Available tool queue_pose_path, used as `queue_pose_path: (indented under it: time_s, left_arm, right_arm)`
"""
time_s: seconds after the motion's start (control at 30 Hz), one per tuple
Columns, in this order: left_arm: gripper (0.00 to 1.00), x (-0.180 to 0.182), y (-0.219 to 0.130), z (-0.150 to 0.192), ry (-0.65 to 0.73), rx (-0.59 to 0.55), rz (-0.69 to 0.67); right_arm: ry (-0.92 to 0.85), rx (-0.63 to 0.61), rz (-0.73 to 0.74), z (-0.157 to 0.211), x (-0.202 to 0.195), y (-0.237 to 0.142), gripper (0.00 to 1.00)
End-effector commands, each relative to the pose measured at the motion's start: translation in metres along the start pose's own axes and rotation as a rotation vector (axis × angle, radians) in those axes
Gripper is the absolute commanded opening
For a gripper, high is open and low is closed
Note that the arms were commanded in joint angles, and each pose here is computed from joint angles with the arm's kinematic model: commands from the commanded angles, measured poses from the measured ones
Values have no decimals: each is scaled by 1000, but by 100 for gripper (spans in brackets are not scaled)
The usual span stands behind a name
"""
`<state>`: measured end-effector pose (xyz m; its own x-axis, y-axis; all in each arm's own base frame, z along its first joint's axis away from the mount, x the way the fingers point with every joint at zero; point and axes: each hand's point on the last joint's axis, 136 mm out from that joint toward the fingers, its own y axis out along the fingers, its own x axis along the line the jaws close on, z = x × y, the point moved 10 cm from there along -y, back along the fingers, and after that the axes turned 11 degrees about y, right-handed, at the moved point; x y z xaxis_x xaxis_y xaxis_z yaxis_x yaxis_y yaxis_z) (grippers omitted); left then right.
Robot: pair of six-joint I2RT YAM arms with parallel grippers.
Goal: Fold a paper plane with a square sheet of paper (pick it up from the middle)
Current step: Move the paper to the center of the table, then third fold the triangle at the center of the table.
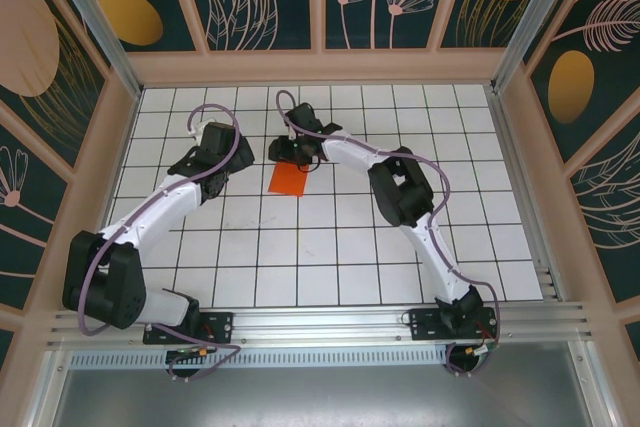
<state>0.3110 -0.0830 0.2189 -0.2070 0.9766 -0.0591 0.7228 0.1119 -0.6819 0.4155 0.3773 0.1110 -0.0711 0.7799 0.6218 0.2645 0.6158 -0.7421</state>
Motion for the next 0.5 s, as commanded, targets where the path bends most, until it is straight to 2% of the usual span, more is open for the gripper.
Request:
queue_pose_path:
  time_s: [0.0, 0.17, 0.3, 0.47]
  left_arm:
    - [98, -1, 5, -4, -27, -9, 11]
    - [99, -5, 8, -3, -18, 5, 47]
    - [98, -11, 11, -1, -2, 31, 121]
    - [95, -25, 14, 1, 16, 68, 275]
  right_arm:
    - [-65, 141, 101, 25, -20, 11, 49]
    - [-185, 247, 220, 51, -49, -6, 48]
    - [-249, 280, 281, 70, -73, -39, 48]
    - [-217, 246, 192, 80, -75, -80, 48]
